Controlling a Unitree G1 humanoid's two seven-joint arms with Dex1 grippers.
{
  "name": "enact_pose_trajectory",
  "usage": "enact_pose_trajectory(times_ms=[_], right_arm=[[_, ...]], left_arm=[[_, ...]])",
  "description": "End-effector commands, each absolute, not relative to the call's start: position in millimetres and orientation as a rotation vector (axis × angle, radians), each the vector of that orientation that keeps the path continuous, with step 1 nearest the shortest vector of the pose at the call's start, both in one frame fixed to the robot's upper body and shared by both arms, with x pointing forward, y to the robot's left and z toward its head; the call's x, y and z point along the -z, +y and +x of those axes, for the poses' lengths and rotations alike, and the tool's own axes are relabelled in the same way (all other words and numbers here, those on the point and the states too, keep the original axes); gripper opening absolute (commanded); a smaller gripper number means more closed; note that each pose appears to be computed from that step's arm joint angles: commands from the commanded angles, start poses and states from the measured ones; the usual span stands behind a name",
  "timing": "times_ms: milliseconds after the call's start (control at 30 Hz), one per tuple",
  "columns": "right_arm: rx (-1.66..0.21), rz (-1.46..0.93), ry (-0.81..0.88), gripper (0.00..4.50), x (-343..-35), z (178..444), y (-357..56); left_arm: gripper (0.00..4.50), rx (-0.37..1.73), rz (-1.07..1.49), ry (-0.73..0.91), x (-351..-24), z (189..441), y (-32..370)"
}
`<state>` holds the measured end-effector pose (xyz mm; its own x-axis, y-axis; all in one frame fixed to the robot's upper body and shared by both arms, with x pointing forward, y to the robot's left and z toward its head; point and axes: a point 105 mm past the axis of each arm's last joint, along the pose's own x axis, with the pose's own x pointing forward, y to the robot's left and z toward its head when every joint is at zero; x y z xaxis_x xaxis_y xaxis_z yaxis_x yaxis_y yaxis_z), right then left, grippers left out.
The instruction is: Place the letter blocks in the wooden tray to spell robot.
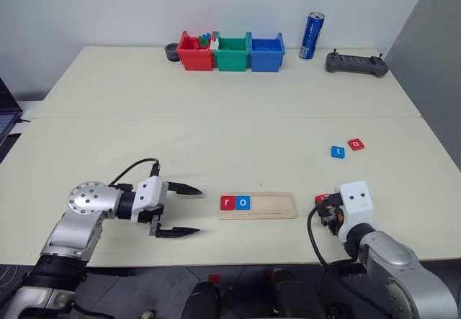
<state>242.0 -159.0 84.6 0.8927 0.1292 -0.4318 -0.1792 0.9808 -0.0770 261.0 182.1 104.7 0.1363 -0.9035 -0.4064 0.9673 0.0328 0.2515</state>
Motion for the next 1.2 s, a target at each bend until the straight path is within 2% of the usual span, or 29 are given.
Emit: enact_pose_trajectory(times_ms=[33,67,333,367,433,500,700,867,1200], right_arm=[[-0.113,-0.077,0.417,1.46,-87.3,244.6,-161.2],[-0.096,-0.063,0.412,1.46,-87.1,245.8,-163.1],[-0.067,0.025,0.25,4.31,-127.1,262.2,-163.5],[-0.061,0.03,0.226,4.48,-134.1,265.5,-164.0],[-0.119,0.039,0.174,4.48,-150.0,270.6,-158.3],[-0.299,-0.012,0.164,4.48,-159.1,268.5,-143.7],[-0.62,-0.302,0.222,4.48,-156.0,253.7,-154.4],[-0.833,-0.446,0.28,4.48,-146.9,243.7,-161.4],[-1.038,-0.622,0.39,4.48,-120.4,263.0,-179.0]], left_arm=[[4.5,1.47,0.55,0.111,-112.0,264.5,174.9],[4.5,1.471,0.552,0.107,-112.9,265.4,173.5],[4.5,1.465,0.551,0.087,-117.5,266.5,167.1],[4.5,1.462,0.55,0.088,-116.9,266.5,167.6],[4.5,1.459,0.551,0.088,-116.1,266.6,168.4],[4.5,1.452,0.554,0.08,-116.1,267.9,168.4],[4.5,1.445,0.575,0.077,-113.4,268.9,167.7],[4.5,1.449,0.576,0.073,-112.9,266.5,165.5],[4.5,1.477,0.56,0.113,-113.2,260.3,162.7]])
